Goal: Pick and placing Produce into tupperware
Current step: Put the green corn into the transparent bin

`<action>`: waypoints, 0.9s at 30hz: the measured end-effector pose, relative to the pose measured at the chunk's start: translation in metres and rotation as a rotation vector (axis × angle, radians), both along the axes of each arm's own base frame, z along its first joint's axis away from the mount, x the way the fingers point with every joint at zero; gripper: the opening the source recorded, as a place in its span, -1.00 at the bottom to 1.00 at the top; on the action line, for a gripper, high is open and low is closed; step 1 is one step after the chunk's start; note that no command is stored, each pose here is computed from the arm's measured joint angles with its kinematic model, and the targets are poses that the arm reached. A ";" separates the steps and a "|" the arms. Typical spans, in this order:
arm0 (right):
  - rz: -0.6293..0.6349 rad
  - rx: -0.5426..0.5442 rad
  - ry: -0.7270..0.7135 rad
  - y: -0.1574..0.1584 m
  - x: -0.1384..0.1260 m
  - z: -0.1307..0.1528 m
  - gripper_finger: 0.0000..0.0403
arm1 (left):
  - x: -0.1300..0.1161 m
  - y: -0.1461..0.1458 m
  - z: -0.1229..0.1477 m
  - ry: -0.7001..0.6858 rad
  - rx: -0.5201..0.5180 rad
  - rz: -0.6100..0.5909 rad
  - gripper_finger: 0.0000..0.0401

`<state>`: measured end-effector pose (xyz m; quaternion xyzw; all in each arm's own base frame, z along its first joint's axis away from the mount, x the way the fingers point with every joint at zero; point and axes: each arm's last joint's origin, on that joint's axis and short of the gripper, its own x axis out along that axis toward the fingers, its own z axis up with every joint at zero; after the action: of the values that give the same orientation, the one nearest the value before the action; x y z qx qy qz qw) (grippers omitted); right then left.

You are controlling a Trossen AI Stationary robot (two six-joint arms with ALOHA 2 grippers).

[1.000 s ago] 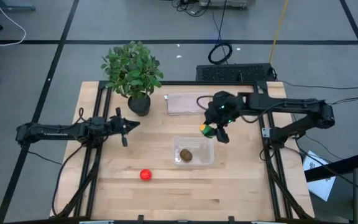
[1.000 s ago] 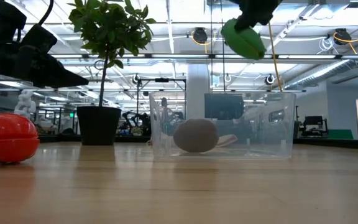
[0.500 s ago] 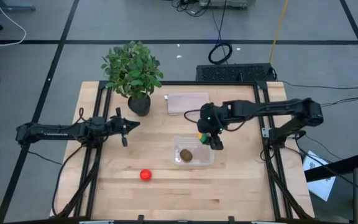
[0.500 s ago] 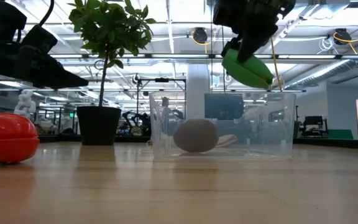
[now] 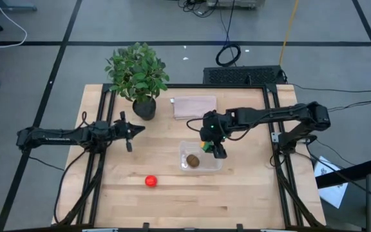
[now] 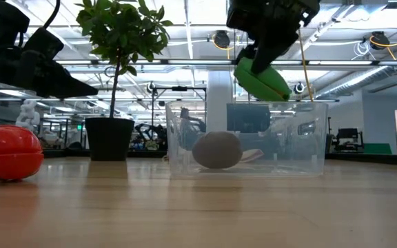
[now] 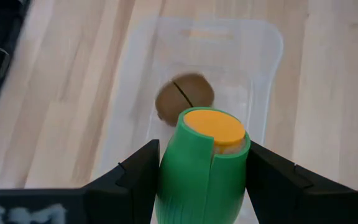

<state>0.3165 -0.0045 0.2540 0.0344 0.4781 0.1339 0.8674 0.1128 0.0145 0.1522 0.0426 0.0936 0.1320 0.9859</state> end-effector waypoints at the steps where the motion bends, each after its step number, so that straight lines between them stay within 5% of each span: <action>1: 0.002 -0.001 0.011 0.000 0.002 -0.003 -0.06 | 0.000 0.000 0.000 0.000 0.000 0.000 -0.87; 27: 0.061 -0.001 0.178 0.017 0.027 -0.064 -0.06 | 0.000 0.000 0.000 0.002 0.004 -0.001 -0.87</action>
<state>0.3434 0.0128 0.1903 0.0312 0.5543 0.1562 0.8170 0.1128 0.0145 0.1521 0.0449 0.0941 0.1315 0.9858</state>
